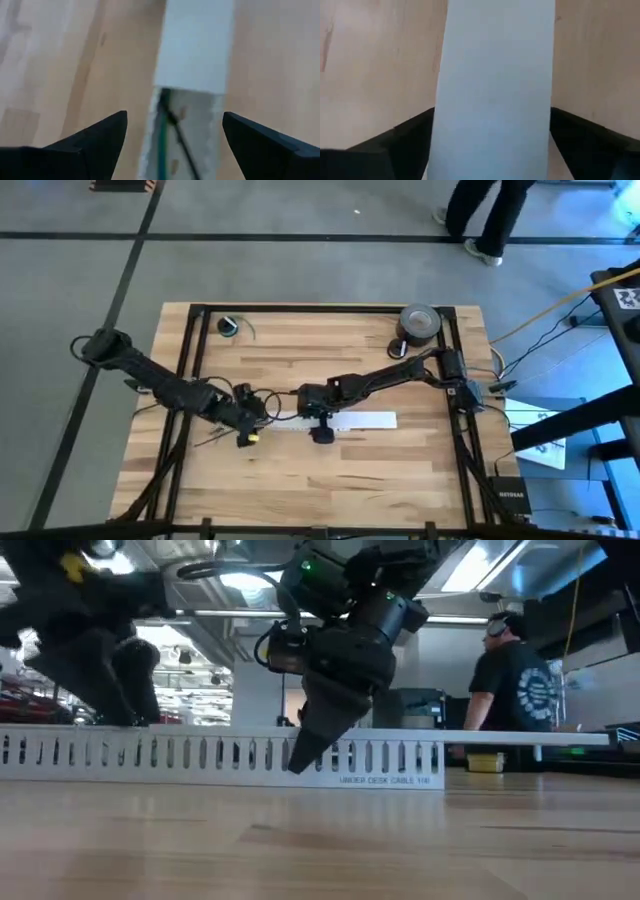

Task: Ziptie cables
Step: Close the white cable duct

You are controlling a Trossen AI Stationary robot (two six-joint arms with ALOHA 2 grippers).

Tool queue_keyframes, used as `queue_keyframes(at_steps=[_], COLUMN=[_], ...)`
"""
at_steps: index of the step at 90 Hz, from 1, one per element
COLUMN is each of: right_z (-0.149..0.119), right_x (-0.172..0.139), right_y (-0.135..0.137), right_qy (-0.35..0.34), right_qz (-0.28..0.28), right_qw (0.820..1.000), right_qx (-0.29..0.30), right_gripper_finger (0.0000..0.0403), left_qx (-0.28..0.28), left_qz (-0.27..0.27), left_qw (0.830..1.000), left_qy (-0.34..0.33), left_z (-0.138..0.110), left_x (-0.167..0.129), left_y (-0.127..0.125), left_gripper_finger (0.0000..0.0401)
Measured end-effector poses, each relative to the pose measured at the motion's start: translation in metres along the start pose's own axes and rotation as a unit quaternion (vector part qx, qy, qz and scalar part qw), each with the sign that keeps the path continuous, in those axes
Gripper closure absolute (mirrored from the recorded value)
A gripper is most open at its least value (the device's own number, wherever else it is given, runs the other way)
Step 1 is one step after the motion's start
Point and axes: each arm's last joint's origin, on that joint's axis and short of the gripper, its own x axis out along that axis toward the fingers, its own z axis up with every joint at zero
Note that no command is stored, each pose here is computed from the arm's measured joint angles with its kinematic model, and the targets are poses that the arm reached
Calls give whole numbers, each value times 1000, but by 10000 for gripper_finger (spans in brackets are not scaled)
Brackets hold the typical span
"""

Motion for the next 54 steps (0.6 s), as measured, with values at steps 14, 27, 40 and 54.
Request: queue_keyframes(at_steps=[14,27,40,54], right_z=[0,2,3,4], right_x=[0,0,0,0], right_y=[0,0,0,-1], right_qy=[-1,-10,-13,-21], right_qz=[0,2,1,-18], right_qw=[1000,1000,1000,1000], right_qx=[8,7,2,-3], right_gripper_finger=[47,47,47,47], left_qx=[3,17,0,-5], left_qz=[-44,-44,-49,-51], left_qw=[999,999,998,998], left_qy=[6,-14,-28,-48], left_z=[4,2,-4,-6], left_x=[2,7,12,15], left_y=[3,3,3,2], left_gripper_finger=[87,87,87,107])
